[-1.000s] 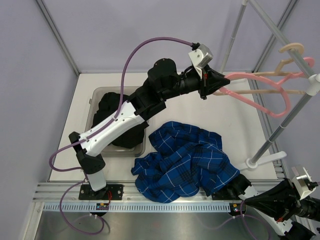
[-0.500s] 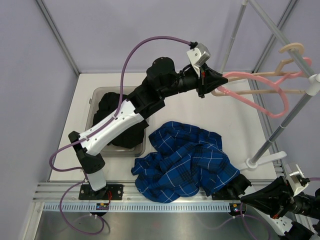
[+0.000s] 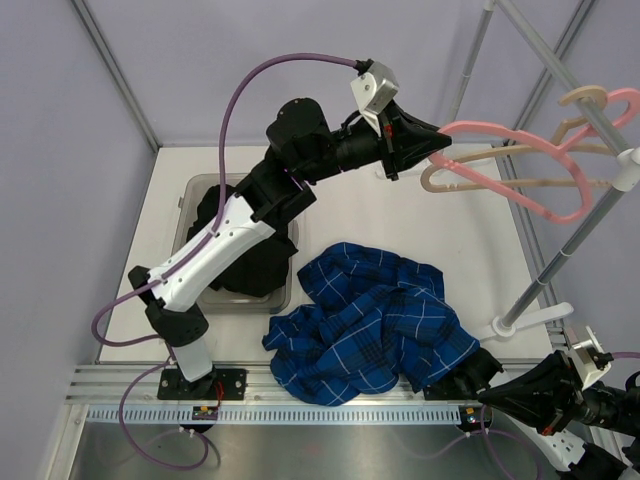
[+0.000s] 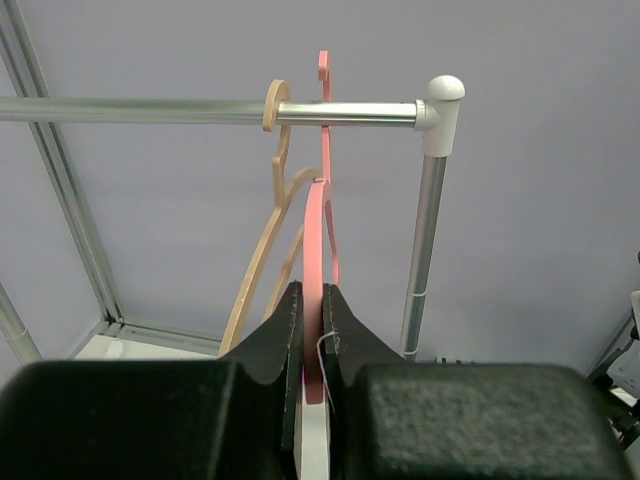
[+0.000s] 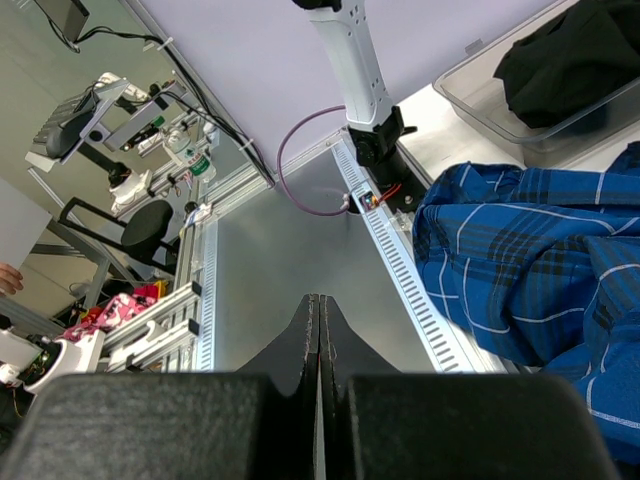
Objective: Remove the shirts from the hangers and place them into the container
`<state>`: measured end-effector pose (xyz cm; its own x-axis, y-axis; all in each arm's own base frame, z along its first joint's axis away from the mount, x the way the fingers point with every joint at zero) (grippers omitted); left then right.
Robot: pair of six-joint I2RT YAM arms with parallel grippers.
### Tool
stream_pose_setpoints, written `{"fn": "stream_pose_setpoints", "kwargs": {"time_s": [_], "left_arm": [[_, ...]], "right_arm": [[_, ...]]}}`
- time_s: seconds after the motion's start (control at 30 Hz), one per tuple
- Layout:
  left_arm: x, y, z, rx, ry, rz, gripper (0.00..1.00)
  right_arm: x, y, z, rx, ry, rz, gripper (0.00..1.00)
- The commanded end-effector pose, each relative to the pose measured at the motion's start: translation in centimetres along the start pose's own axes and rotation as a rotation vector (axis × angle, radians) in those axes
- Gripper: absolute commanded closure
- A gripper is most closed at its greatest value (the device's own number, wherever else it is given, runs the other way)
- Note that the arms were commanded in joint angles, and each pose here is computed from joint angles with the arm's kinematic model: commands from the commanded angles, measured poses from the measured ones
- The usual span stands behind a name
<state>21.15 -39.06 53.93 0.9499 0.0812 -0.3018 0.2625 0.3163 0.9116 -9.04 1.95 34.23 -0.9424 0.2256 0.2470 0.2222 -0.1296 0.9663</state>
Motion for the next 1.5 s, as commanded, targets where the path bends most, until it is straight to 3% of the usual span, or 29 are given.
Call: {"fn": "stream_pose_setpoints", "kwargs": {"time_s": [0.0, 0.43, 0.57, 0.63, 0.73, 0.83, 0.87, 0.97, 1.0, 1.03, 1.07, 1.17, 1.3, 1.33, 1.47], "left_arm": [[-2.8, 4.2, -1.6, -0.111, -0.076, 0.052, 1.0], [-2.2, 1.3, -5.3, -0.088, 0.018, 0.04, 1.0], [-1.2, -0.1, -7.3, -0.071, 0.143, 0.018, 0.98], [-0.3, -1.8, -9.0, -0.033, 0.253, -0.017, 0.93], [0.6, -4.4, -11.8, 0.029, 0.383, -0.069, 0.63], [0.9, -6.8, -14.6, 0.08, 0.458, -0.103, 0.5], [0.9, -7.5, -15.3, 0.098, 0.475, -0.112, 0.39], [0.5, -8.8, -16.6, 0.13, 0.457, -0.119, 0.29], [0.5, -9.3, -16.8, 0.154, 0.457, -0.126, 0.1], [0.3, -9.6, -17.1, 0.177, 0.452, -0.14, 0.08], [0.1, -10.2, -17.5, 0.197, 0.456, -0.157, 0.04], [0.0, -13.4, -18.9, 0.277, 0.488, -0.227, 0.01], [-1.7, -18.9, -19.6, 0.414, 0.587, -0.22, 0.01], [-1.3, -19.7, -20.2, 0.417, 0.69, -0.183, 0.01], [-3.9, -24.4, -20.1, 0.523, 0.722, -0.142, 0.01]], "right_arm": [[0.7, 0.1, -0.3, -0.032, 0.042, -0.023, 1.0], [0.5, 0.4, 0.1, -0.037, 0.036, -0.035, 1.0], [-0.2, 0.5, 0.2, -0.047, -0.039, -0.016, 1.0], [-1.3, 0.6, 1.1, 0.0, -0.099, 0.018, 0.74], [-2.4, 0.3, 2.1, 0.041, -0.137, 0.035, 0.69], [-2.8, 0.1, 2.8, 0.03, -0.121, 0.039, 0.51], [-2.8, 0.3, 3.1, 0.013, -0.111, 0.03, 0.47], [-3.2, 0.3, 3.9, 0.02, -0.094, 0.028, 0.3], [-3.3, 0.3, 4.0, 0.026, -0.091, 0.028, 0.26], [-3.4, 0.4, 4.2, 0.034, -0.093, 0.027, 0.22], [-3.5, 0.4, 4.3, 0.038, -0.099, 0.029, 0.11], [-3.6, 0.4, 4.0, 0.029, -0.122, 0.023, 0.01], [-3.6, 0.3, 3.7, 0.014, -0.134, 0.018, 0.01], [-3.6, 0.1, 3.7, 0.022, -0.136, 0.021, 0.0], [-3.6, -0.3, 3.6, 0.027, -0.134, 0.022, 0.01]]}}
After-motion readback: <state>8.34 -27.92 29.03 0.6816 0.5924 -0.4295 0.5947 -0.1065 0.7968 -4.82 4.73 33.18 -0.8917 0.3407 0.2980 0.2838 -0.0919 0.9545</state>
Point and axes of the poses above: each gripper's point midway between its finger pads, its own z axis out along the fingers, its own x axis along the line the jaws close on, y = z × x, the point moved 7 cm from there along -z, back along the fingers, and after that the axes turned 15 degrees about -z, right-handed, at the moved point
